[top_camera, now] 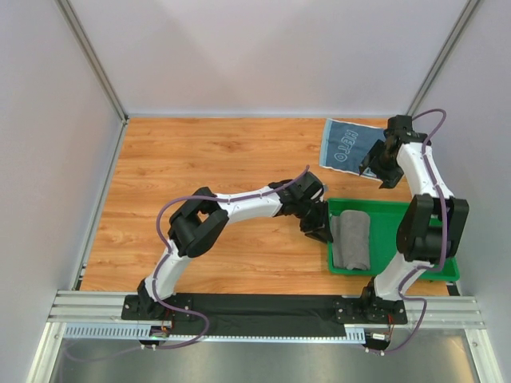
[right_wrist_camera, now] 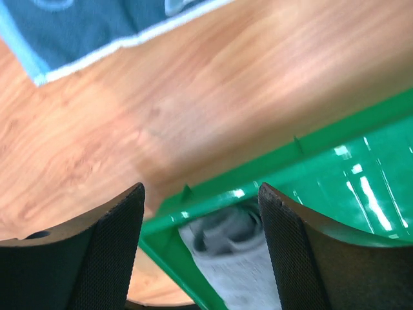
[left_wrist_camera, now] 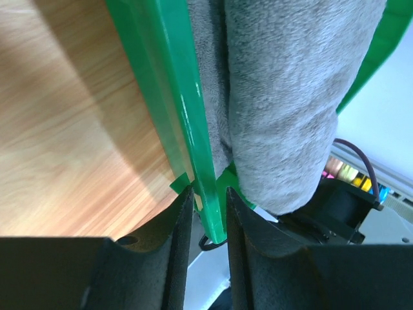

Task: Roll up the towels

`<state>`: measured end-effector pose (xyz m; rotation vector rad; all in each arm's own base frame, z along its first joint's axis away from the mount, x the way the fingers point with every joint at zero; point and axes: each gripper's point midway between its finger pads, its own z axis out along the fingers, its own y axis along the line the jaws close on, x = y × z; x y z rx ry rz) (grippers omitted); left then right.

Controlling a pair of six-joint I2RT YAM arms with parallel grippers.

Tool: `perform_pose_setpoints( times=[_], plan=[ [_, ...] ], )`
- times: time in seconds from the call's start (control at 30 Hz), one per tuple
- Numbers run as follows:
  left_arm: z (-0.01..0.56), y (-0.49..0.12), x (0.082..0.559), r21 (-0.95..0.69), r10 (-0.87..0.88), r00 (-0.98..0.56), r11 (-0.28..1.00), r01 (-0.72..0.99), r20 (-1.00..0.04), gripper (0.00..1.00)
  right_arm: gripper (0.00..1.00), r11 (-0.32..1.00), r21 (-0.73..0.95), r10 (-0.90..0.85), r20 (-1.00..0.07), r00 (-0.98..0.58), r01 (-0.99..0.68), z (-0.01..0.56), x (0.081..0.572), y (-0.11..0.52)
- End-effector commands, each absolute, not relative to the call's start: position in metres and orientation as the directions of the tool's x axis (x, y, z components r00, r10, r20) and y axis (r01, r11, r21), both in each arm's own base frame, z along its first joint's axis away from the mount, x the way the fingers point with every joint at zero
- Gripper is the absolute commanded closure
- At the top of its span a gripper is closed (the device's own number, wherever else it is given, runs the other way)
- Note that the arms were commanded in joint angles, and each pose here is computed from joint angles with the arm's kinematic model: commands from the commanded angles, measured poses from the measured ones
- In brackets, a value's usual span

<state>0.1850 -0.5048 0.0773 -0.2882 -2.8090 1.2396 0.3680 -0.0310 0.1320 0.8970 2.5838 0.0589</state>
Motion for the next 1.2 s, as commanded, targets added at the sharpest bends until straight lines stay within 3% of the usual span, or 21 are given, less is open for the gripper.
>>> perform_pose_setpoints(
  times=[0.0,0.27,0.6,0.7,0.73,0.8,0.83,0.9,1.07,1.17],
  plan=[
    [0.099,-0.529,0.177,-0.796,0.241,-0.969,0.577,0.183,-0.048,0.66,0.28,0.803,0.19,0.591,-0.375,-0.715,0.564,0.128,0.406,-0.042],
    [0.119,-0.505,0.164,-0.794,0.297,-0.95,0.553,0.251,-0.093,0.57,0.28,0.817,0.108,0.556,-0.406,-0.725,0.566,0.113,0.47,-0.067],
    [0.106,-0.423,0.153,-0.748,0.248,-0.965,0.622,0.229,-0.089,0.57,0.3,0.806,-0.041,0.541,-0.351,-0.764,0.59,0.059,0.485,-0.088],
    [0.1,-0.405,0.152,-0.732,0.233,-0.969,0.645,0.221,-0.087,0.58,0.39,0.81,-0.037,0.542,-0.337,-0.77,0.585,0.048,0.485,-0.086],
    [0.099,-0.401,0.151,-0.729,0.232,-0.969,0.649,0.217,-0.083,0.58,0.53,0.813,-0.033,0.54,-0.33,-0.774,0.581,0.045,0.485,-0.085],
    [0.094,-0.387,0.15,-0.72,0.219,-0.973,0.662,0.207,-0.078,0.59,0.7,0.82,-0.014,0.541,-0.307,-0.783,0.572,0.038,0.486,-0.079],
    [0.093,-0.383,0.149,-0.718,0.214,-0.974,0.666,0.202,-0.076,0.59,0.89,0.822,-0.004,0.542,-0.301,-0.785,0.569,0.037,0.486,-0.076],
    [0.09,-0.371,0.149,-0.715,0.194,-0.978,0.673,0.191,-0.078,0.6,1.0,0.833,0.012,0.53,-0.306,-0.791,0.554,0.039,0.489,-0.068],
    [0.089,-0.346,0.149,-0.701,0.143,-0.985,0.694,0.166,-0.091,0.62,1.0,0.867,0.084,0.489,-0.326,-0.809,0.491,0.066,0.496,-0.027],
    [0.088,-0.324,0.152,-0.687,0.08,-0.991,0.714,0.134,-0.111,0.63,1.0,0.911,0.233,0.403,-0.343,-0.848,0.339,0.099,0.503,0.052]
  ],
)
